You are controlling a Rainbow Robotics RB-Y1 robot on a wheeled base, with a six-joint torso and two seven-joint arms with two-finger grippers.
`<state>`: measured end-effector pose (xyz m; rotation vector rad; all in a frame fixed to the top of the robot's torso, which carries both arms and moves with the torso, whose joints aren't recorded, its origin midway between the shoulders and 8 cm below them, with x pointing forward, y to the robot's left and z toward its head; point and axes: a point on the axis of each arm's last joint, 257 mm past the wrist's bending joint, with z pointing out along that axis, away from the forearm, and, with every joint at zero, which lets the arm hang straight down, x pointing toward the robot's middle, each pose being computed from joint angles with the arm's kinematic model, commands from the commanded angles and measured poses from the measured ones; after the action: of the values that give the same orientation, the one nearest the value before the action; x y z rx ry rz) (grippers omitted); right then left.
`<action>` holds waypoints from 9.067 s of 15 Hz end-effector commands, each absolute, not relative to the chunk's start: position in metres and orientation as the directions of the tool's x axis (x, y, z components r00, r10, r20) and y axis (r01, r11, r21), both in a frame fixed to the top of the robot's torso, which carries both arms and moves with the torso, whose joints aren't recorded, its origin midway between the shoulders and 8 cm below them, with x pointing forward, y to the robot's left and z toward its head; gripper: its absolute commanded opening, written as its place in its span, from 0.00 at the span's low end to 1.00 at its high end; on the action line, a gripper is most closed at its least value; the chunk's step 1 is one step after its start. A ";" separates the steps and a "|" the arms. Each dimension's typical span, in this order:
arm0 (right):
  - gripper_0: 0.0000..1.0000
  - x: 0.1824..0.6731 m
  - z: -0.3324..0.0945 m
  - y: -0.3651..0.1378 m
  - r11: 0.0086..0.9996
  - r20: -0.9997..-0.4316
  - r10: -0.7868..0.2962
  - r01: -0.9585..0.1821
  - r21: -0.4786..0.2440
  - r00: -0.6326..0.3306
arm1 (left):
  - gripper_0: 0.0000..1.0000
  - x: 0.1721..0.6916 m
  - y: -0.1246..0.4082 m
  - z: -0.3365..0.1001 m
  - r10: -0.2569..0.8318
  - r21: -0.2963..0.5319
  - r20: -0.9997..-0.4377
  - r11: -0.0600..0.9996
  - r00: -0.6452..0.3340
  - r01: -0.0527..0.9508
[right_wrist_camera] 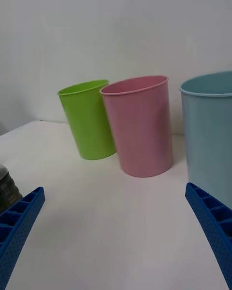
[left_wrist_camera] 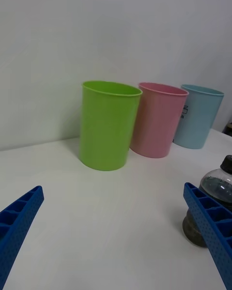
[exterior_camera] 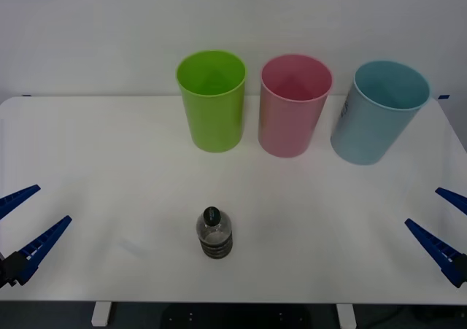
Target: Grasp the object on the table and drop it into the matching bin: aluminum can to the light blue bin, PET bottle to the pink bin.
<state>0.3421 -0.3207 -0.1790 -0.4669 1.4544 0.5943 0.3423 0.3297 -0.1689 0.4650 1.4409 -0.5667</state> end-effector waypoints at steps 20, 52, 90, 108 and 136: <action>1.00 0.375 -0.231 -0.218 0.535 -0.990 -0.081 -0.833 -0.143 0.118 | 1.00 0.342 0.330 -0.169 -0.082 -0.039 -0.996 0.785 0.041 0.618; 1.00 0.373 -0.293 -0.029 0.336 -0.978 -0.176 -0.927 -0.167 0.112 | 1.00 0.342 0.330 -0.169 -0.082 -0.039 -0.996 0.785 0.041 0.618; 0.00 0.389 -0.298 0.041 0.371 -0.969 -0.215 -0.907 -0.199 0.124 | 1.00 0.342 0.330 -0.169 -0.082 -0.039 -0.996 0.785 0.041 0.618; 0.00 0.434 -0.200 -0.034 0.503 -0.996 -0.053 -0.860 -0.084 0.066 | 1.00 0.342 0.330 -0.169 -0.082 -0.039 -0.996 0.785 0.041 0.618; 0.00 0.517 0.022 -0.120 0.616 -0.977 0.095 -0.782 -0.095 0.193 | 1.00 0.342 0.330 -0.169 -0.082 -0.039 -0.996 0.785 0.041 0.618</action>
<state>0.5103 -0.1177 0.0203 -0.6904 1.2301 0.6992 0.3423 0.3297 -0.1689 0.4649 1.4410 -0.5666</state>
